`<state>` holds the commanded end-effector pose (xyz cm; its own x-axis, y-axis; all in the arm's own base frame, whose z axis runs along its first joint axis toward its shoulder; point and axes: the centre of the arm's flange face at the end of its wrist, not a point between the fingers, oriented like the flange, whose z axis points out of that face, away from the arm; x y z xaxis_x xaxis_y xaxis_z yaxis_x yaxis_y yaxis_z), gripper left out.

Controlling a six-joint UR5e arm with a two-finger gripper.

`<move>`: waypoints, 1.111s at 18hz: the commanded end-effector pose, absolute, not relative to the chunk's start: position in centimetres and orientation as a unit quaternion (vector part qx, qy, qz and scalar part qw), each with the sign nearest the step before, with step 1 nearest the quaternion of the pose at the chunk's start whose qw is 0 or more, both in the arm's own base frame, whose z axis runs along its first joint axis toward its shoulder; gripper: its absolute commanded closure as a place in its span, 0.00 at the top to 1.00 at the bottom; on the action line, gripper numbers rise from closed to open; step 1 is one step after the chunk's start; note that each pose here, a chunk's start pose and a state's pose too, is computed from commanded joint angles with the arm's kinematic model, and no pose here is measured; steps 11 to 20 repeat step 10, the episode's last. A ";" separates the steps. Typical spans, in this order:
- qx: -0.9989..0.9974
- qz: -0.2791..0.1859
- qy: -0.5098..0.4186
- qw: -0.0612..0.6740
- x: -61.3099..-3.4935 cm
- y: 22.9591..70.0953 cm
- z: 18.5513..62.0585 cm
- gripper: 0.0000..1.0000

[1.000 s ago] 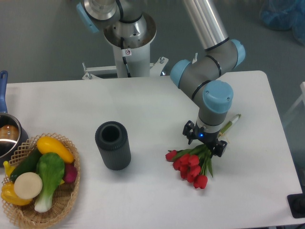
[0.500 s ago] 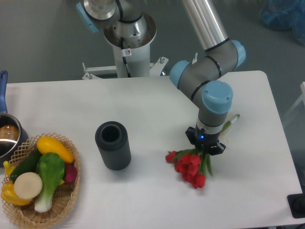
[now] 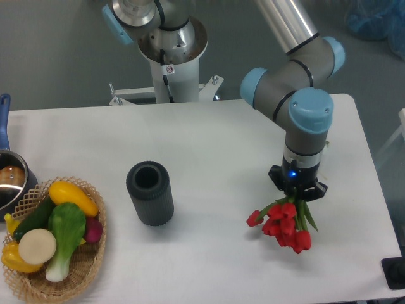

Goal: Pick up the flowers from the table
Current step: 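Lift the gripped tulip bunch up off the table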

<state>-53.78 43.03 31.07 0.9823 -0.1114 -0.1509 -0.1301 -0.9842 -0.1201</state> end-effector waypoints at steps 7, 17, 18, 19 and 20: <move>-0.994 0.056 0.078 0.058 -55.9 44.3 34.2 0.00; -0.992 0.057 0.094 0.056 -56.3 44.3 34.0 0.00; -0.992 0.057 0.094 0.056 -56.3 44.3 34.0 0.00; -0.992 0.057 0.094 0.056 -56.3 44.3 34.0 0.00; -0.992 0.057 0.094 0.056 -56.3 44.3 34.0 0.00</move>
